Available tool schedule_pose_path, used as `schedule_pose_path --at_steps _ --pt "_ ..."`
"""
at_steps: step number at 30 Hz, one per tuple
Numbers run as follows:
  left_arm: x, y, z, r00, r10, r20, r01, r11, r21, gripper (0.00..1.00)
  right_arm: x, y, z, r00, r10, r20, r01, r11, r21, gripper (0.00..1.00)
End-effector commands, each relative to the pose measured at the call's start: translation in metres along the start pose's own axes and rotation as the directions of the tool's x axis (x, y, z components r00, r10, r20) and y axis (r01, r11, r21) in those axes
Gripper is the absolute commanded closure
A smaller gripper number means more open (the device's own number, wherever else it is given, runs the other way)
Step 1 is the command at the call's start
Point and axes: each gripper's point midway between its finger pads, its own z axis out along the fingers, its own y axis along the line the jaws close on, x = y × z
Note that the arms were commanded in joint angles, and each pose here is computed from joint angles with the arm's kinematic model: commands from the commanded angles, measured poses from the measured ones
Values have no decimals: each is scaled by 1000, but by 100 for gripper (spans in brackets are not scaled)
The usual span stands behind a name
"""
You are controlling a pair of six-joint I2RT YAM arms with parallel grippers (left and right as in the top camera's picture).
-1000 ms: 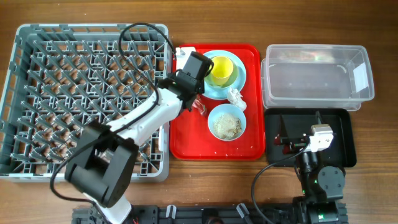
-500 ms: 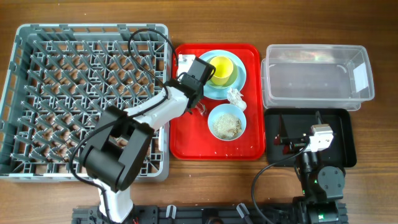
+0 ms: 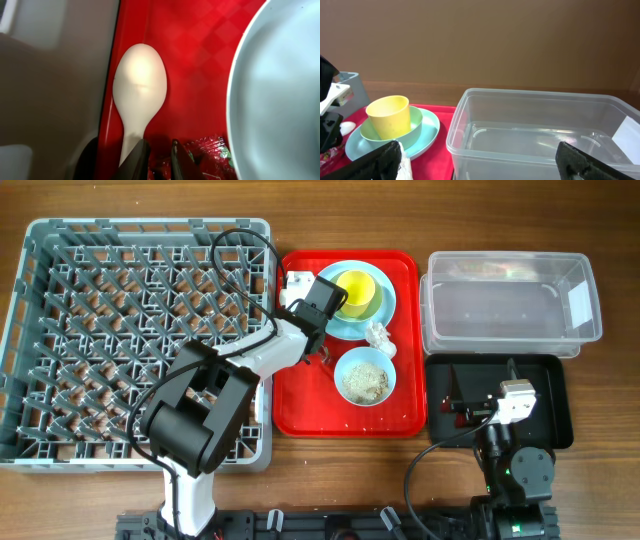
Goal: Sort waste into correct bins and load items into the dishwasher rack
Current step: 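Move the left gripper back to the tray and grasp the white spoon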
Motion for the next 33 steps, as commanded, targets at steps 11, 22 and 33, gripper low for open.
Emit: schedule_pose_path --at_steps 11,22,33 --pt "-31 0 -26 994 20 105 -15 999 -44 85 -1 2 0 1000 -10 7 10 1000 -12 0" --pt "-16 13 6 999 3 38 -1 998 -58 88 -1 2 0 1000 -10 7 10 1000 -12 0" --pt "0 2 6 999 21 -40 -21 1000 15 88 -1 2 0 1000 -10 6 10 1000 -12 0"
